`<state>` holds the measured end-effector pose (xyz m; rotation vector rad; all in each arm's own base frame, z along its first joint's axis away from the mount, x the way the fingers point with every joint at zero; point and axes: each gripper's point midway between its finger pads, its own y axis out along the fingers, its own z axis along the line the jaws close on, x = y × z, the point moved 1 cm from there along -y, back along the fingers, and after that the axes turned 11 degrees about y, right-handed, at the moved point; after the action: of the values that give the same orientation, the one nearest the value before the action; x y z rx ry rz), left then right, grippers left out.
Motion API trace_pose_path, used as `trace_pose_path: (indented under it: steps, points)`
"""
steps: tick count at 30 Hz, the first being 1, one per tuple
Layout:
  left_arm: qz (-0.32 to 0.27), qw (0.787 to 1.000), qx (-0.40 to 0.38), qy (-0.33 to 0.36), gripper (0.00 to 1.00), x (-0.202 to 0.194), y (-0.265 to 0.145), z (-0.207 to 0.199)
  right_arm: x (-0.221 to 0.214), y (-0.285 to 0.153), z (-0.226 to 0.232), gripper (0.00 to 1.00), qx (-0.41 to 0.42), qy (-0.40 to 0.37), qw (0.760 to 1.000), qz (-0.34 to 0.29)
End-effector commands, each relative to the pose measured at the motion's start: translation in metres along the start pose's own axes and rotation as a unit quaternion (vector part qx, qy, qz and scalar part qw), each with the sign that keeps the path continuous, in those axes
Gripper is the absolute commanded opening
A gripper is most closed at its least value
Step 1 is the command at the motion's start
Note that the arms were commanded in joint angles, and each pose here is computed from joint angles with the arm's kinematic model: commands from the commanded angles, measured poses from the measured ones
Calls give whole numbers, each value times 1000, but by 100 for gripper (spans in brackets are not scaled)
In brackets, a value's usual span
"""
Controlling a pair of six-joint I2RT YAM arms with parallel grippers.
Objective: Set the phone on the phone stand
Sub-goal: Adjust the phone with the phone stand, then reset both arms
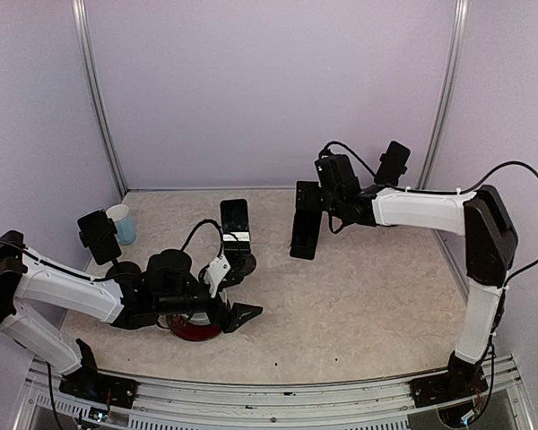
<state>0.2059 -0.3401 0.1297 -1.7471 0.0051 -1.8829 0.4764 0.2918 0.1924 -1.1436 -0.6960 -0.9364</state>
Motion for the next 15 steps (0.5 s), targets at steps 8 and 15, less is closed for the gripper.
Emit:
trace_pose_path:
  steps: [8,15]
  points:
    - [-30,999,25,-9,99,11,-13,12,9,-82,26,100,147,-88,985,-11]
    - [-80,979,151,-110,99,21,-71,85,-30,-107,2,100,176,-113,978,22]
